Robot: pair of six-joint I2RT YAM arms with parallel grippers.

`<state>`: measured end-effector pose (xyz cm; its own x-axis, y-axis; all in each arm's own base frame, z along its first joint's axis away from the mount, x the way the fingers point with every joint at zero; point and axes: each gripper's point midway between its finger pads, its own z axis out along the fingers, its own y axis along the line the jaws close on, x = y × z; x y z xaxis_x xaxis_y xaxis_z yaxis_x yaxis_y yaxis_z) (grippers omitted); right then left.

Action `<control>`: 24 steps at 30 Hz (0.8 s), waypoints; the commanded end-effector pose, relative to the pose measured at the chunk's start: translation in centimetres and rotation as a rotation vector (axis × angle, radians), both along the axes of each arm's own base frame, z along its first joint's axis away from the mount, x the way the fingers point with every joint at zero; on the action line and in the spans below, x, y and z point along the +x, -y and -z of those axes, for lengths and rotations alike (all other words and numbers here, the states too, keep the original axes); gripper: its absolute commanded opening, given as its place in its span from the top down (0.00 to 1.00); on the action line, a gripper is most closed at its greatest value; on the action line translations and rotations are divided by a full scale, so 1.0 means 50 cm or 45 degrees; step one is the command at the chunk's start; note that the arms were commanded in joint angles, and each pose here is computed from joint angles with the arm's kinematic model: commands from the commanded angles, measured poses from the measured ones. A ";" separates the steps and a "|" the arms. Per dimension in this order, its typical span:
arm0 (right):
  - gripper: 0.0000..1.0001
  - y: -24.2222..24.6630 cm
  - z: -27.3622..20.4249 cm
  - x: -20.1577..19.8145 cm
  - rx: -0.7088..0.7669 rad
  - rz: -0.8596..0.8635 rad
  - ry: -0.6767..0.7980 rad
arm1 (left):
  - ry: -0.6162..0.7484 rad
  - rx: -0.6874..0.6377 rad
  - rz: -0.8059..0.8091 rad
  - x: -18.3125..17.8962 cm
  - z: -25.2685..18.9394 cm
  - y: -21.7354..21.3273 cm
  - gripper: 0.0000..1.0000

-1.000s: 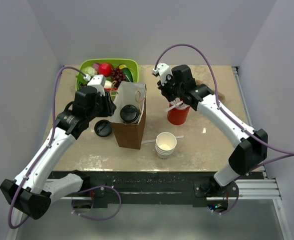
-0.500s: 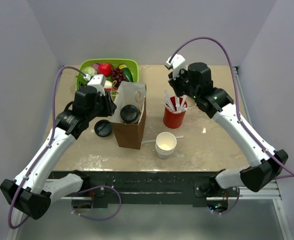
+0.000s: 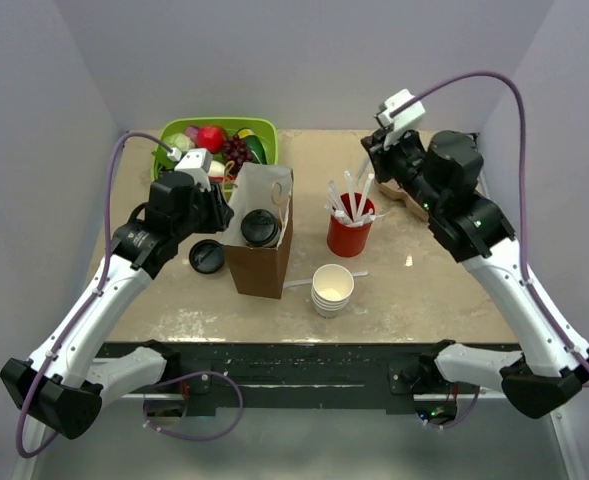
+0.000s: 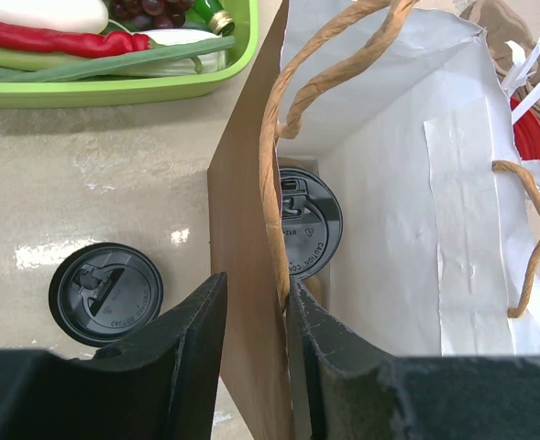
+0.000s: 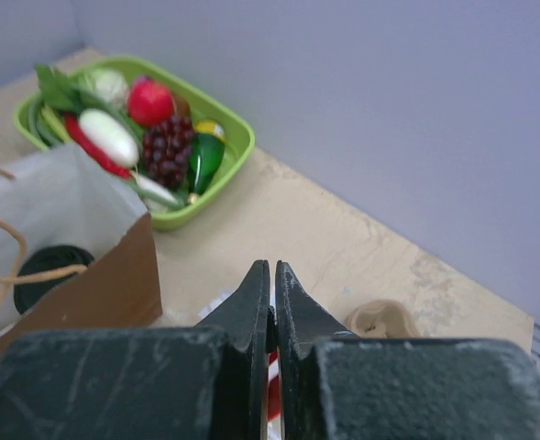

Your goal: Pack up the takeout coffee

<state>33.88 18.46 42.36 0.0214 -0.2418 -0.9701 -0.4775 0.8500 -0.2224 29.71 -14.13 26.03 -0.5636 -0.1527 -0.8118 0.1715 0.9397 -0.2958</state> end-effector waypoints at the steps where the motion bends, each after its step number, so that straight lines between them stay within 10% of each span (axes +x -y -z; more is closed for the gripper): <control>1: 1.00 0.008 -0.138 -0.060 0.219 -0.071 0.224 | 0.061 -0.029 0.005 0.005 -0.024 0.003 0.64; 13: 1.00 -0.083 -0.291 -0.219 0.584 -0.645 0.317 | 0.060 -0.026 0.002 0.006 -0.023 0.002 0.64; 24: 1.00 -0.221 -0.236 -0.261 0.491 -0.927 0.159 | 0.067 -0.025 -0.010 0.006 -0.030 -0.001 0.64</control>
